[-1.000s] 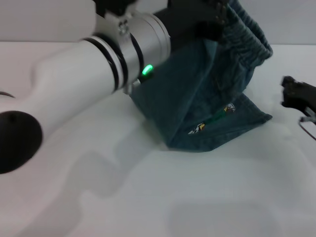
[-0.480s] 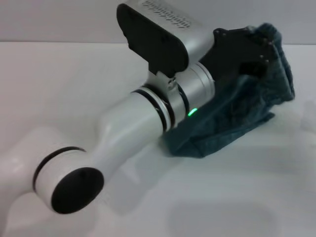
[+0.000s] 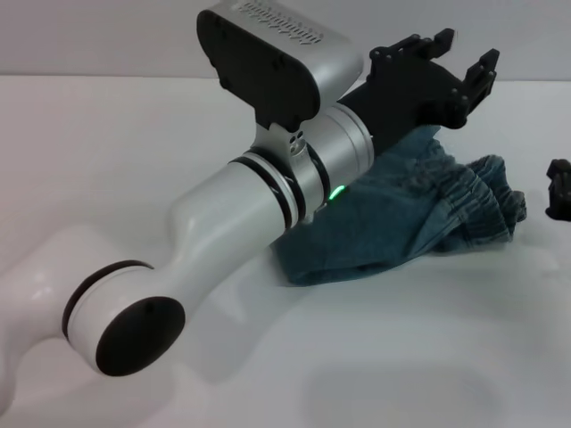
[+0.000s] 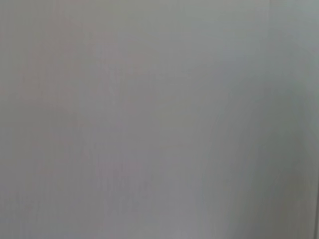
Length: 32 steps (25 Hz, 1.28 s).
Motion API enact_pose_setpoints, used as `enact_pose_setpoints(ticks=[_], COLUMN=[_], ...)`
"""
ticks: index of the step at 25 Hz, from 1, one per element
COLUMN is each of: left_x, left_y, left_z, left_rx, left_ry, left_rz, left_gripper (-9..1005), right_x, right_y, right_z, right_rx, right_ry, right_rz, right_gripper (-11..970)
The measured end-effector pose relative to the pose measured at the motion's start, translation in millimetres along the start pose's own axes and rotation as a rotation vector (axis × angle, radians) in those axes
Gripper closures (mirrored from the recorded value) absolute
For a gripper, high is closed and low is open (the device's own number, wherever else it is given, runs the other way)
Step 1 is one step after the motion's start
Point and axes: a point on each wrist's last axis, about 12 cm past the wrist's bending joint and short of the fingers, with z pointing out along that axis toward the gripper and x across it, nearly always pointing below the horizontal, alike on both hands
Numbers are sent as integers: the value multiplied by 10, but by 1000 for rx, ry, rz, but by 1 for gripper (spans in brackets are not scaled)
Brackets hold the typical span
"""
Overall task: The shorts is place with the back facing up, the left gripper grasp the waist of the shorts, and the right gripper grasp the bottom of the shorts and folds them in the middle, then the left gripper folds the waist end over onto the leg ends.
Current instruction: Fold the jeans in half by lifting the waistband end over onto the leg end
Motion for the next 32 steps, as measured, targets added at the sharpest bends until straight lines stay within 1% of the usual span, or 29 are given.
enact_pose_setpoints(ticks=[2,4,6,9,10,11,12,15,19,20,21,22,23,27,32], left_x=[32,98,183,292,354,354,385,482,583,596,603,607,607,606,628], left_y=[29,68,108,166,215,215,235,278,314,320,325,328,329,329,337], left_z=[-41,-130,-246,-412,-514,-514,-563,-663,-746,-759,-767,-769,-767,-749,-754], left_rx=[-12,-36,-65,-116,-155,-155,-172,-204,-233,-238,-241,-243,-243,-239,-243], left_ry=[4,6,6,-3,-10,-10,-11,7,33,35,35,34,33,35,40], left_rz=[6,23,40,23,-1,-1,-7,-17,-37,-41,-44,-44,-44,-41,-42], left_gripper=[622,581,512,408,373,330,286,156,141,137,136,136,136,136,137], right_x=[29,63,85,92,73,61,47,7,3,7,11,30,39,47,95], right_y=[7,3,13,32,53,73,113,255,544,644,733,874,909,925,850], right_z=[-24,-66,-105,-167,-181,-190,-195,-192,-139,-119,-101,-78,-68,-44,-72], right_rx=[-2,-4,-15,-39,-54,-68,-93,-194,-325,-369,-415,-486,-499,-492,-456], right_ry=[8,12,4,-24,-43,-56,-73,-124,-137,-134,-128,-116,-109,-96,-79], right_rz=[4,2,0,7,9,8,2,-37,-66,-94,-142,-233,-257,-266,-229], right_gripper=[959,959,959,959,959,959,959,959,959,959,959,959,960,960,960])
